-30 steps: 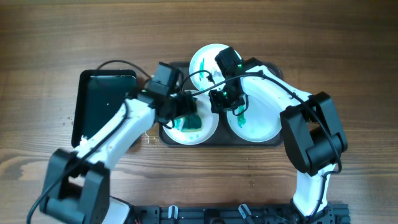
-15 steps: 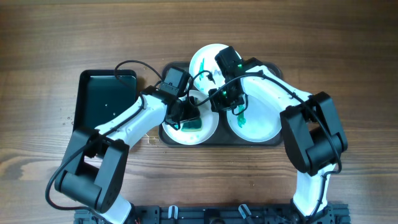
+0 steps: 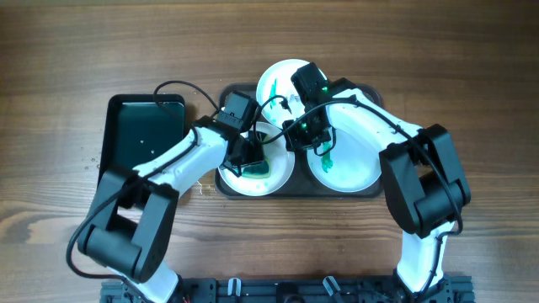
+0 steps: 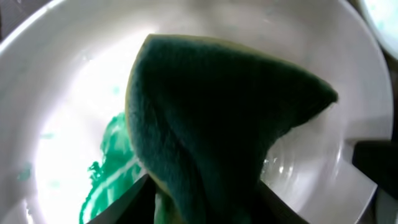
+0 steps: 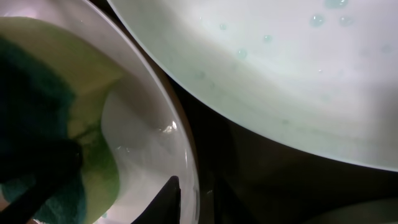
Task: Clean dirty plates on tray and stack at the side
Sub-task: 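Hold the plate with the right gripper and scrub it with the sponge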
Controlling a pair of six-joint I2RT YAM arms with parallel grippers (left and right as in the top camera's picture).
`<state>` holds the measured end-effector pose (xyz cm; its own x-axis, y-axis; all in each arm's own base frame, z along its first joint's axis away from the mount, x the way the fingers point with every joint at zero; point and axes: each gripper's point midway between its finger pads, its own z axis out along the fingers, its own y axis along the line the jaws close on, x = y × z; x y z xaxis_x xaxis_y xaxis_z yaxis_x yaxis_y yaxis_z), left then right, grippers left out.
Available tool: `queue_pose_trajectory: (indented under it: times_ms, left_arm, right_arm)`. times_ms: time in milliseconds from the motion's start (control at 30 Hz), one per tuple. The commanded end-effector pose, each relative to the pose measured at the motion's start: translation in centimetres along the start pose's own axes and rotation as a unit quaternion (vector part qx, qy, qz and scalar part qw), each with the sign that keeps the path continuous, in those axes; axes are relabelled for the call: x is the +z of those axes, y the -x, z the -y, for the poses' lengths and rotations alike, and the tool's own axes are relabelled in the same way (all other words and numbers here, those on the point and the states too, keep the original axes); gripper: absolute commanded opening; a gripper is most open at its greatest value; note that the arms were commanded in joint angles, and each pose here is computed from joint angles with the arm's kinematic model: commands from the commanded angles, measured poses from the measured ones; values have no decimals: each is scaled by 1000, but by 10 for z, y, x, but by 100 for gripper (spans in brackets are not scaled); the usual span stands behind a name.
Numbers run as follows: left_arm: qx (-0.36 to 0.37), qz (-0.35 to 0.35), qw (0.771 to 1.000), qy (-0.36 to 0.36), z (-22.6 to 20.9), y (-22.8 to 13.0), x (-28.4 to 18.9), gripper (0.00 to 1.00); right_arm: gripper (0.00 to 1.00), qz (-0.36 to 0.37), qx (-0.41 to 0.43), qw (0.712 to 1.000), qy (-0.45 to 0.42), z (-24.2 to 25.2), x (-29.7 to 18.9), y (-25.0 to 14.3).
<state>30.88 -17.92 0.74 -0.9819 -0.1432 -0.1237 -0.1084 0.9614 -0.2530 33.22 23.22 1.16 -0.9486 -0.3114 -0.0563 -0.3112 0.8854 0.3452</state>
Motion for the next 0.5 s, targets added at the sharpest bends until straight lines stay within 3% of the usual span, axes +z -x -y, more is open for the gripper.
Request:
queue_pose_trajectory:
  times_ms: [0,67,133,167,367,467]
  left_arm:
    - [2,-13,1000,16,-8,-7,14,34]
    - [2,-11,1000,15,-8,-6,14,28]
    - [2,-11,1000,16,-8,-6,14,16]
    - [2,-10,1000,17,-8,-6,14,4]
    - [-6,-9,998,56,-26,-6,12,4]
    - [-59,7,989,134,-61,-4,6,4]
  right_arm:
    - [19,-11,5,1000,11,0,7,-4]
    - [19,-10,5,1000,11,0,6,-4]
    - [19,-10,5,1000,10,1,6,-4]
    - [19,-10,5,1000,10,1,6,-4]
    - [16,-9,8,1000,7,4,6,-3]
    - [16,-9,9,1000,6,5,6,-3]
